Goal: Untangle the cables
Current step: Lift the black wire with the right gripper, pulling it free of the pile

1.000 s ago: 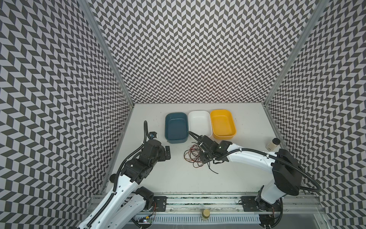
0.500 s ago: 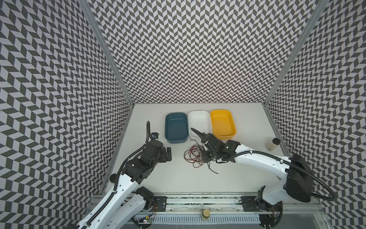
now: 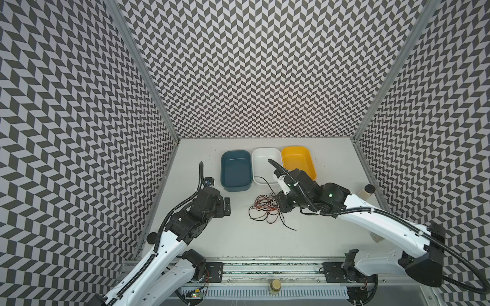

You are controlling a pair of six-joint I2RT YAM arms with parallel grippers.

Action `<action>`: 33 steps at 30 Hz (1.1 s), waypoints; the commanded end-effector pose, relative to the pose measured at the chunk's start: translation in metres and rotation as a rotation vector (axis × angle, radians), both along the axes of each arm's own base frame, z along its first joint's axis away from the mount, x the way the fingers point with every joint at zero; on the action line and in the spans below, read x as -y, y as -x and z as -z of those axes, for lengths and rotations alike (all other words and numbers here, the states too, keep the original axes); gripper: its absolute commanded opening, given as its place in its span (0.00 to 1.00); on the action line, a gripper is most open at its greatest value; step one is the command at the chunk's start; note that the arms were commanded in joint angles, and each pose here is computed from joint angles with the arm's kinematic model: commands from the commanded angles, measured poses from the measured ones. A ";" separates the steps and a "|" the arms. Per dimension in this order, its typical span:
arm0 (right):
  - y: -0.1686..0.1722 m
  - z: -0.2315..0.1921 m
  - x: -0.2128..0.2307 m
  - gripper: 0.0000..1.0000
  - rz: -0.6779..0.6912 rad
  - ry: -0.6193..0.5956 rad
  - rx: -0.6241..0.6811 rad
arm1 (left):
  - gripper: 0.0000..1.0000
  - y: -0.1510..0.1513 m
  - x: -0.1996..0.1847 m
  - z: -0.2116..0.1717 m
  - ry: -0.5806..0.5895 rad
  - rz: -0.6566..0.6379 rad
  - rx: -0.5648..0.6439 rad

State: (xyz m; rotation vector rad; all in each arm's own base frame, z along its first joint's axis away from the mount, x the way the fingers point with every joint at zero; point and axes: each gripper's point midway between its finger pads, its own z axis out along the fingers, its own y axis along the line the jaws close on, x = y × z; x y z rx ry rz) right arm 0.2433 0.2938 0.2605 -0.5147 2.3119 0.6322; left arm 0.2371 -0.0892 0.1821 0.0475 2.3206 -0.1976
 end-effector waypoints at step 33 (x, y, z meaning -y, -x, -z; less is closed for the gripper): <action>0.013 -0.204 0.016 0.00 -0.115 -0.145 0.358 | 1.00 0.002 0.009 -0.007 -0.024 0.043 -0.010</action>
